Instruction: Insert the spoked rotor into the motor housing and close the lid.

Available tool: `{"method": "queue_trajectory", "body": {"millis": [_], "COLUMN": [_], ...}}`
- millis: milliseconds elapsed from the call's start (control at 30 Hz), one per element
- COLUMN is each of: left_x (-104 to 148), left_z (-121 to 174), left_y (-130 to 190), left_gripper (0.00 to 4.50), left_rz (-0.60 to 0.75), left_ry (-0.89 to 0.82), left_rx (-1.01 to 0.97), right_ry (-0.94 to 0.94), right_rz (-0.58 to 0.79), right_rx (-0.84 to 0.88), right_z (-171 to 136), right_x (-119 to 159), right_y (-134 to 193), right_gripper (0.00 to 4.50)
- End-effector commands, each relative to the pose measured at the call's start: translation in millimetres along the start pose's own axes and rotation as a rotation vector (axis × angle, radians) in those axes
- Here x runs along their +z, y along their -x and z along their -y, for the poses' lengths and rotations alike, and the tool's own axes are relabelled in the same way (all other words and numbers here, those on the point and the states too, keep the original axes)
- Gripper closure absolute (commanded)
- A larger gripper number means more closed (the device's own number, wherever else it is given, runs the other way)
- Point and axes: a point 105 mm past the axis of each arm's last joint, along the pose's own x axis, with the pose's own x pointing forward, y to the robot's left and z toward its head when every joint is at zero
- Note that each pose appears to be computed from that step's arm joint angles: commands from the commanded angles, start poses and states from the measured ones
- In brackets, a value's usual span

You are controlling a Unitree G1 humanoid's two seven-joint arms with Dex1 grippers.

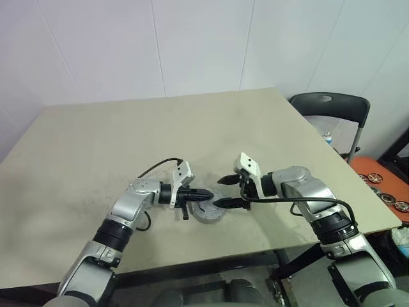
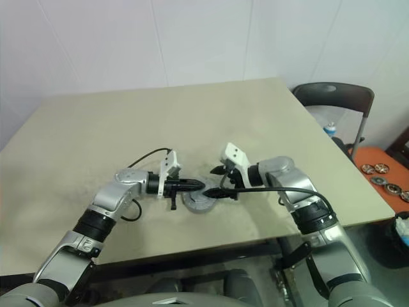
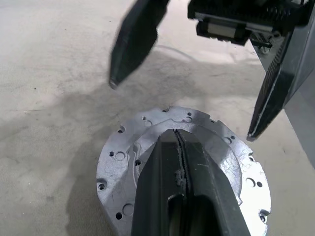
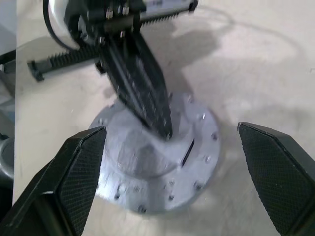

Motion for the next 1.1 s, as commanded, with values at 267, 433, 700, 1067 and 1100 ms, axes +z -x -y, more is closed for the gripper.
{"method": "queue_trajectory", "body": {"millis": [267, 433, 700, 1067, 1100], "left_x": [-12, -14, -20, -16, -16], "left_z": [0, 7, 7, 7, 7], "left_y": [3, 7, 19, 14, 14], "left_gripper": [4.5, 4.5, 4.5, 4.5, 4.5], "left_rz": [-0.041, -0.051, -0.085, -0.058, -0.057], "left_ry": [0.021, 0.027, 0.028, 0.026, 0.026], "left_rx": [0.006, -0.033, -0.036, -0.008, -0.007], "right_ry": [-0.254, -0.404, -0.596, -1.035, -1.057], "right_rz": [0.212, 0.154, 0.086, 0.116, 0.102], "right_rx": [0.0, 0.129, 0.135, 0.113, 0.09], "right_z": [16, -5, -11, -4, -4], "right_x": [58, 54, 27, -7, -16], "right_y": [23, 32, 28, 33, 34], "right_gripper": [0.03, 0.03, 0.03, 0.03, 0.03]}}
